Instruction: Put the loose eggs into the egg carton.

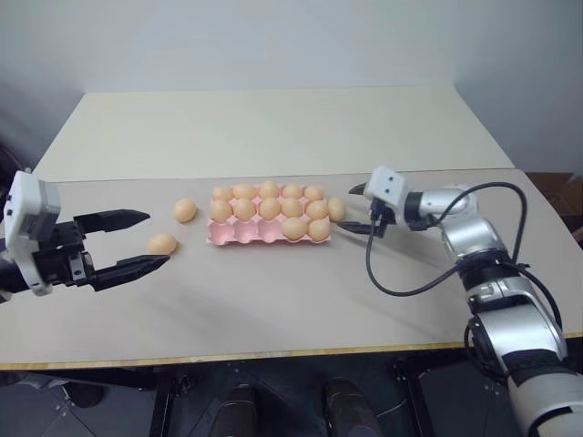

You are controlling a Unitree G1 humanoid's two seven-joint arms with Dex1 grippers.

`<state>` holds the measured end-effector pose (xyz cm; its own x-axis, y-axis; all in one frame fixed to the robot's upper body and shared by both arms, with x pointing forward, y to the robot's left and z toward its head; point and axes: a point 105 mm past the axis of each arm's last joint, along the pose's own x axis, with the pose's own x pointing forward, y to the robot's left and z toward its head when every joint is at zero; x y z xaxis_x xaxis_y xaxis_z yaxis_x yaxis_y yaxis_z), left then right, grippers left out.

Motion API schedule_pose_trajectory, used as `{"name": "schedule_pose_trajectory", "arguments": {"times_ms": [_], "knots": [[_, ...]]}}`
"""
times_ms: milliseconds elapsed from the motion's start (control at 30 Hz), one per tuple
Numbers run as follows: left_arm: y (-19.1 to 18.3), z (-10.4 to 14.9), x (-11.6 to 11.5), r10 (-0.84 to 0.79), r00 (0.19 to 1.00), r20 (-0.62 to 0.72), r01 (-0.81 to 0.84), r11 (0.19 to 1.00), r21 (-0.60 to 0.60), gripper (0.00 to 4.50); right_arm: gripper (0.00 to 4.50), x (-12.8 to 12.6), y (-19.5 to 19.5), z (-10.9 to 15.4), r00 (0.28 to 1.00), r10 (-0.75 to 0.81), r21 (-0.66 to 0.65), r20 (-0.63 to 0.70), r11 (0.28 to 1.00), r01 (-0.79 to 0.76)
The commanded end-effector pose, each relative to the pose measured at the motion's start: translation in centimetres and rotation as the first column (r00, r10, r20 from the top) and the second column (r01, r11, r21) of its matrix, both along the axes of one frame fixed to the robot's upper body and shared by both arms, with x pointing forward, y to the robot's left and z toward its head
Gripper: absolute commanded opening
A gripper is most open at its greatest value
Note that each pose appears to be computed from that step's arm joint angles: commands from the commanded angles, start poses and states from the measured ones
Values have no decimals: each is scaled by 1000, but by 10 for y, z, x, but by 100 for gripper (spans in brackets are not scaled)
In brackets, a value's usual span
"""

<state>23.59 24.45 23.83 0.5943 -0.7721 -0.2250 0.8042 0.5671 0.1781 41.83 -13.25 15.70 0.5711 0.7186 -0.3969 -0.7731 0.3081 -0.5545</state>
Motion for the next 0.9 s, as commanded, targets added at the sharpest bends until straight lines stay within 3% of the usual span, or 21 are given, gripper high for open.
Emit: {"name": "schedule_pose_trajectory", "arguments": {"times_ms": [33, 433, 667, 900], "knots": [[-1, 13, -6, -7, 998, 55, 6, 1000, 7, 450, 447, 9, 1, 4, 998, -13, -23, 58, 1000, 14], [-1, 15, -8, -6, 998, 55, 6, 1000, 15, 450, 447, 29, 20, -3, 986, -154, 71, 71, 986, 149], [0, 16, -8, -2, 999, 54, 1, 1000, 24, 450, 250, 28, 16, -3, 983, -169, 118, 73, 980, 160], [0, 14, -3, 0, 999, 50, -1, 1000, 20, 450, 240, 30, -16, 17, 960, -244, 107, 140, 967, 231]]}}
